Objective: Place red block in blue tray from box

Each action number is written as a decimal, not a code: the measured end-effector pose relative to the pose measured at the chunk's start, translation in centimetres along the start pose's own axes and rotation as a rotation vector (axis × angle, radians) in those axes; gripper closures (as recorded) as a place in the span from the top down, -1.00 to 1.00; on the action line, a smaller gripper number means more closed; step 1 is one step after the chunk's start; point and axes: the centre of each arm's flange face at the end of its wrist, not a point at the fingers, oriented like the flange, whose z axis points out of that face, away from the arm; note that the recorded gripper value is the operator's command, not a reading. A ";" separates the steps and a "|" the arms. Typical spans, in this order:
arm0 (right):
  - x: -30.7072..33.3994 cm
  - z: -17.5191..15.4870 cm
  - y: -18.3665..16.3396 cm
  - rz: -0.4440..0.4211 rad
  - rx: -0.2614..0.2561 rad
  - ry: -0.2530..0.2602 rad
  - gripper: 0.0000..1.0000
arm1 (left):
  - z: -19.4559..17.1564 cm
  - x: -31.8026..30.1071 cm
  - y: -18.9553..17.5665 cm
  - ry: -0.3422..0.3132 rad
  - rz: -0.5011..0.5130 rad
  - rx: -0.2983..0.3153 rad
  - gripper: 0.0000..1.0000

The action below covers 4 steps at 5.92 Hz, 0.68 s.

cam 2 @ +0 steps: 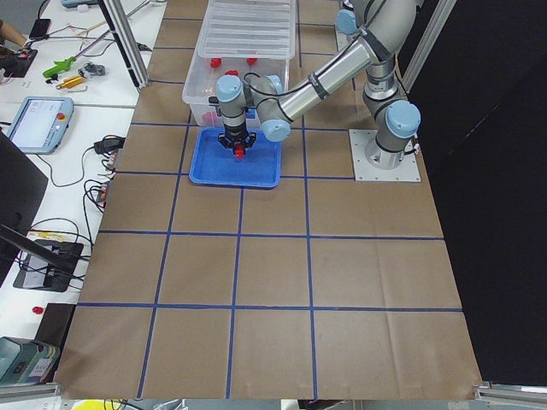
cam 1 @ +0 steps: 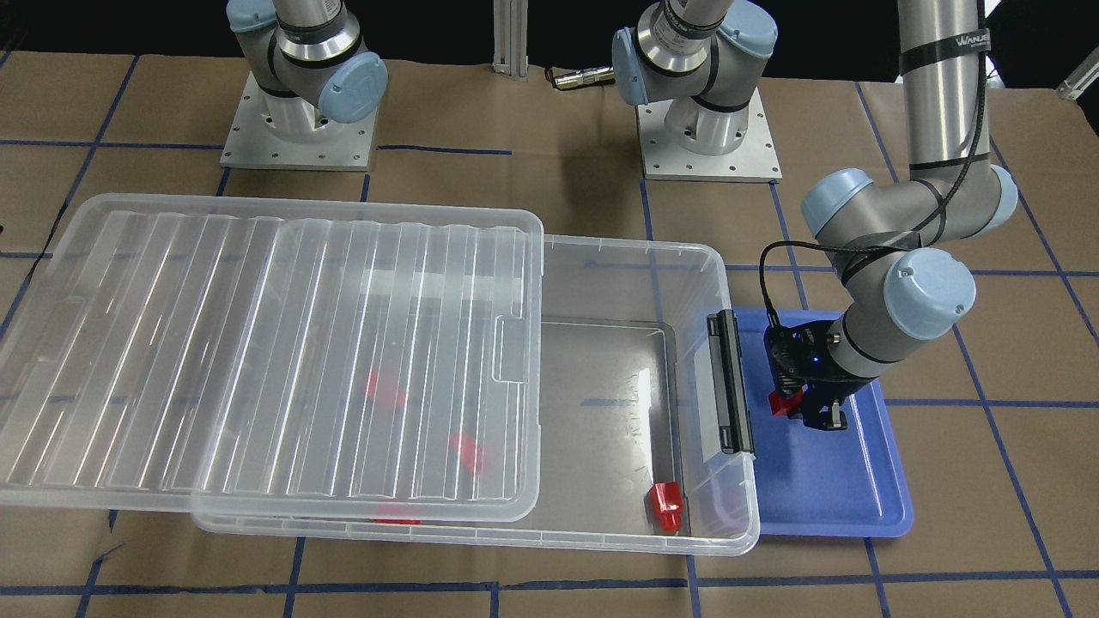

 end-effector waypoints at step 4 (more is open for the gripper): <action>-3.4 1.2 0.1 0.132 0.037 -0.140 1.00 | -4.4 -1.2 -0.2 0.037 -0.023 0.007 0.96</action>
